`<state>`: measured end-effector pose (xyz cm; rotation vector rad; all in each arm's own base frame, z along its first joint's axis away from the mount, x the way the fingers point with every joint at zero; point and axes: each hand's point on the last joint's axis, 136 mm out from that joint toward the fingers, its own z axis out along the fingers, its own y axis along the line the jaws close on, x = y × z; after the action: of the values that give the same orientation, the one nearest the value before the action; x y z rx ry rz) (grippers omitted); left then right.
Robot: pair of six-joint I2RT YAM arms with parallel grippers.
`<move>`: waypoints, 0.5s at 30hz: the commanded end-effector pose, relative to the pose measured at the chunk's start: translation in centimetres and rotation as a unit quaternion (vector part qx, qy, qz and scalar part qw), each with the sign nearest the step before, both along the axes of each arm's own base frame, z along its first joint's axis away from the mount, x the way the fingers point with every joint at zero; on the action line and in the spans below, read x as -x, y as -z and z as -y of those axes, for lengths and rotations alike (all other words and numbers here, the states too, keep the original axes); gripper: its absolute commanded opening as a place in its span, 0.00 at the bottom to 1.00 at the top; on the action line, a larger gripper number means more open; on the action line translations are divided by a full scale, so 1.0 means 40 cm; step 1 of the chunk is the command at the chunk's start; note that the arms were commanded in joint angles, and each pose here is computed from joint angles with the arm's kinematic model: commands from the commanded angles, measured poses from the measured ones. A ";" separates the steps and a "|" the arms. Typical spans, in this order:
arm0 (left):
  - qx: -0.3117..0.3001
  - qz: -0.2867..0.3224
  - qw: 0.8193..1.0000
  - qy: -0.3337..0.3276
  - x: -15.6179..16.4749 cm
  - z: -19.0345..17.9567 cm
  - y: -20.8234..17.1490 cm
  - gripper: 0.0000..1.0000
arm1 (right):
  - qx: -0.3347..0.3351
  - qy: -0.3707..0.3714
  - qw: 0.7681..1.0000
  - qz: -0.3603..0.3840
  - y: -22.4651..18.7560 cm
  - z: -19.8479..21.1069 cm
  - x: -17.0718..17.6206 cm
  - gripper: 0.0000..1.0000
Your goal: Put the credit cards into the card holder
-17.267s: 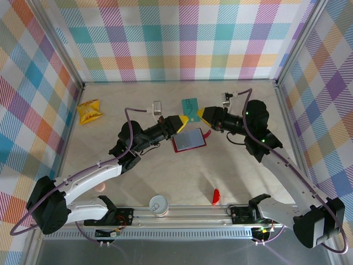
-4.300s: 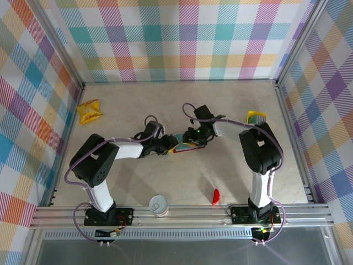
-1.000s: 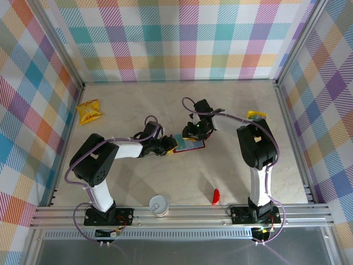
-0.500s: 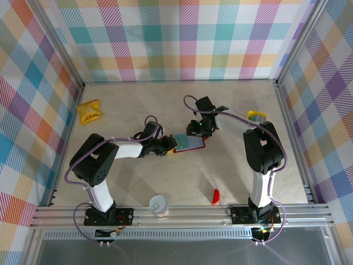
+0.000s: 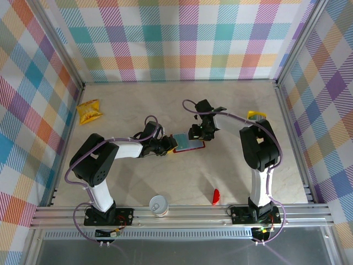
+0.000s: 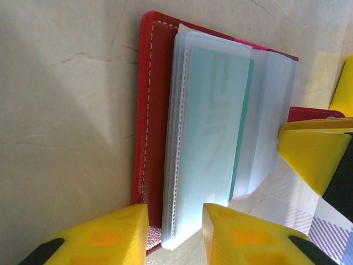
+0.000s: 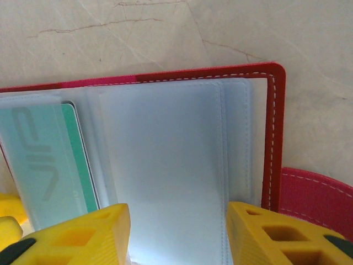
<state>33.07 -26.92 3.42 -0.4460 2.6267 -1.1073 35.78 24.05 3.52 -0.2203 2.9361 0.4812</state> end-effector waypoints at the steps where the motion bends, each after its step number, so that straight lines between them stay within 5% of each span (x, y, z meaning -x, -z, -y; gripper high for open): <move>1: 0.002 0.005 1.000 0.000 -0.005 -0.005 -0.007 0.31 | 0.002 -0.004 1.000 -0.004 0.003 0.002 -0.007 0.49; 15: 0.002 0.005 1.000 0.001 -0.003 -0.006 -0.010 0.31 | -0.065 -0.013 0.997 -0.029 0.003 -0.054 0.006 0.46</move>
<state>33.06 -26.92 3.41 -0.4462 2.6271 -1.1070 35.53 25.21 3.35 -0.2331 2.9459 0.6010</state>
